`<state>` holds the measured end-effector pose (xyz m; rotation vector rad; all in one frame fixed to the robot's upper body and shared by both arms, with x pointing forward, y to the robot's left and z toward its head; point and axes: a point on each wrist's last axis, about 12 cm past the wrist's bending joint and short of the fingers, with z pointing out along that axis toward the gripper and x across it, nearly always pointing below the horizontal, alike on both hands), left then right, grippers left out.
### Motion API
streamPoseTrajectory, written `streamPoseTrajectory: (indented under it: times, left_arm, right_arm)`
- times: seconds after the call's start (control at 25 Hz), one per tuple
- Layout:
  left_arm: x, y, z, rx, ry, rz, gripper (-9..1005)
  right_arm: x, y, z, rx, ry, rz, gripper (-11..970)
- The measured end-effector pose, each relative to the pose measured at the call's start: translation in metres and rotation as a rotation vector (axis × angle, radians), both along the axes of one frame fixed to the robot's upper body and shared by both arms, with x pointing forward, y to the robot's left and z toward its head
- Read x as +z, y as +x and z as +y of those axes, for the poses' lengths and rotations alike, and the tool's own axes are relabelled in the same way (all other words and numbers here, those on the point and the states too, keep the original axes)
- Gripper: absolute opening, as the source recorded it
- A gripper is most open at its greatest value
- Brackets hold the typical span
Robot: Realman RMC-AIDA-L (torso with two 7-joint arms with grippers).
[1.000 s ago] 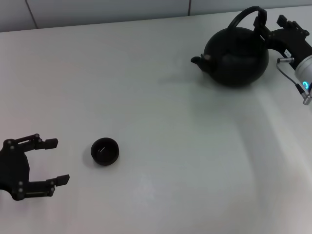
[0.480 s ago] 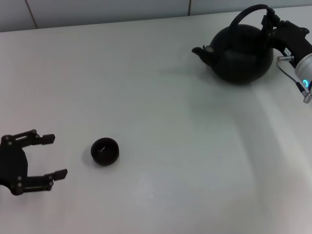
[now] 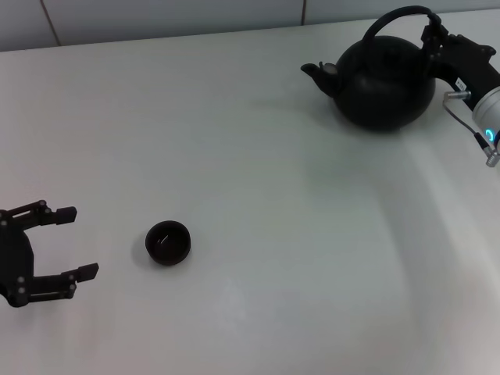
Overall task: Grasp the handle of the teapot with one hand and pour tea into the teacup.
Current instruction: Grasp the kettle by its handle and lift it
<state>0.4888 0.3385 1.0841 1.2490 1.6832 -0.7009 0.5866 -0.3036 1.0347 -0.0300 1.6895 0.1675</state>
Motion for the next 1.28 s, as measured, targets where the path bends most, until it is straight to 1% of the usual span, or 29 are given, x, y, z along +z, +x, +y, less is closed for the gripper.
streamPoseTrajectory:
  times: [0.24,0.44,0.6,0.72,0.84,1.28]
  left_arm:
    - [0.0,0.0,0.001,-0.001,0.003,0.001,847]
    - [0.0,-0.001,0.001,-0.004,0.006,0.003,847]
    - [0.0,-0.001,0.001,-0.004,0.006,0.004,847]
    - [0.0,-0.001,0.002,0.0,0.005,0.002,847]
    - [-0.001,-0.001,0.002,0.005,0.006,0.003,847]
    - [-0.002,-0.004,0.003,0.004,0.005,-0.001,846]
  right_arm:
    - [0.0,-0.001,0.002,0.015,-0.005,-0.001,112]
    - [0.0,0.0,0.009,0.06,-0.028,-0.002,109]
    - [0.003,-0.002,0.014,0.102,-0.032,-0.038,105]
    - [0.007,-0.005,0.018,0.162,-0.04,-0.083,103]
    - [0.009,-0.006,0.019,0.175,-0.045,-0.102,102]
    - [0.018,0.005,0.028,0.209,-0.053,-0.126,102]
